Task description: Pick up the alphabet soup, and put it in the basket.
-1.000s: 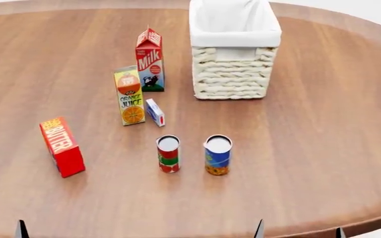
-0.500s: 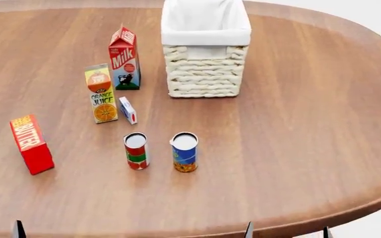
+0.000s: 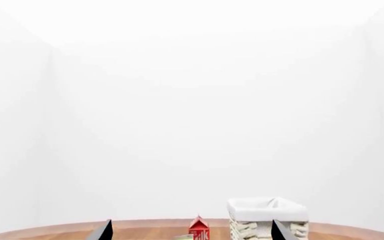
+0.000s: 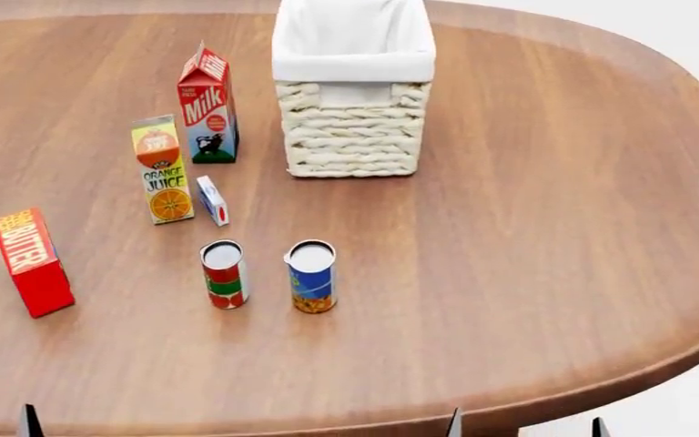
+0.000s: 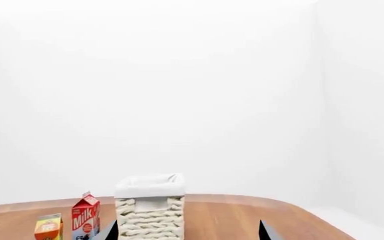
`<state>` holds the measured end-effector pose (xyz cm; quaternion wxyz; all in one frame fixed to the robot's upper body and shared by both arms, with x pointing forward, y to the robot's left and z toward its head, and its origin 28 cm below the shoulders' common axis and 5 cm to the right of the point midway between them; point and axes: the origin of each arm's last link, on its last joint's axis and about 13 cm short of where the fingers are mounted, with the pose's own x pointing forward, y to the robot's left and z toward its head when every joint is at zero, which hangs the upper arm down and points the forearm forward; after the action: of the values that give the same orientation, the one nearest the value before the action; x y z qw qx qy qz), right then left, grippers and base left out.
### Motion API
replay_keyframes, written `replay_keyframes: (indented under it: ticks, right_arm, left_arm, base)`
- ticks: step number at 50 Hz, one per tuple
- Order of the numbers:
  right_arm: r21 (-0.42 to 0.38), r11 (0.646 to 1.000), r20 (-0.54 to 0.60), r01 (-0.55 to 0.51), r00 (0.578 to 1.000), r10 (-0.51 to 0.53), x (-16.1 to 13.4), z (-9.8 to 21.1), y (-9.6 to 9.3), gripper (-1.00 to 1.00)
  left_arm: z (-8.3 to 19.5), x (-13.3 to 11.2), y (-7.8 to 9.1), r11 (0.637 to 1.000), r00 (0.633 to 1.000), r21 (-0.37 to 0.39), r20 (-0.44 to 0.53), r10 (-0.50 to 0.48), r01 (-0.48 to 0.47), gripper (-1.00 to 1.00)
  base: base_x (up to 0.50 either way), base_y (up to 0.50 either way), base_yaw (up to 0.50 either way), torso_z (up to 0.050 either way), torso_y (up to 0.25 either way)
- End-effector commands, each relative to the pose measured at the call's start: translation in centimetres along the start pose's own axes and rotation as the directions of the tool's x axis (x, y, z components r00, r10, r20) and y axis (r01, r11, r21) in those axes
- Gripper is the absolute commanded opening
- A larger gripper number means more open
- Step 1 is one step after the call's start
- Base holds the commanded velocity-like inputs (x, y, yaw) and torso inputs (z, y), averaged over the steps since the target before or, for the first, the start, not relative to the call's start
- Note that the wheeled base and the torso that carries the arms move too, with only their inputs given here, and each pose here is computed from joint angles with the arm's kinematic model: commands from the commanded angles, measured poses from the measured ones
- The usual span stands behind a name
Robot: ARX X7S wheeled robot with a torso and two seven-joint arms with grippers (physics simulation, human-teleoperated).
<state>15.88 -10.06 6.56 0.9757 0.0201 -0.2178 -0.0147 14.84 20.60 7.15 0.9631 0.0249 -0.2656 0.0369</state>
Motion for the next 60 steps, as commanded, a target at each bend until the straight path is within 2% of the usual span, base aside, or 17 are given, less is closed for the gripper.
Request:
replay_keyframes:
  ticks: [1, 15, 60]
  right_arm:
    - [-0.014, 1.0, 0.072, -0.015, 0.997, 0.016, -0.38, 0.47, 0.13, 1.0]
    - [-0.01, 1.0, 0.028, -0.012, 1.0, 0.012, -0.13, 0.2, 0.04, 1.0]
    - [0.001, 1.0, 0.028, -0.022, 0.999, 0.022, -0.29, 0.25, 0.17, 1.0]
  left_arm:
    - [0.08, -0.06, 0.03, 1.0, 1.0, -0.001, 0.005, 0.003, -0.003, 1.0]
    - [0.04, 0.04, -0.02, 1.0, 1.0, -0.001, 0.005, 0.003, -0.003, 1.0]
    - [0.18, -0.08, 0.03, 1.0, 1.0, -0.002, 0.011, 0.008, -0.008, 1.0]
  base:
    - [0.0, 0.0, 0.0, 0.0, 0.0]
    - [0.29, -0.02, 0.0, 0.0, 0.0]
    - [0.21, -0.03, 0.0, 0.0, 0.0]
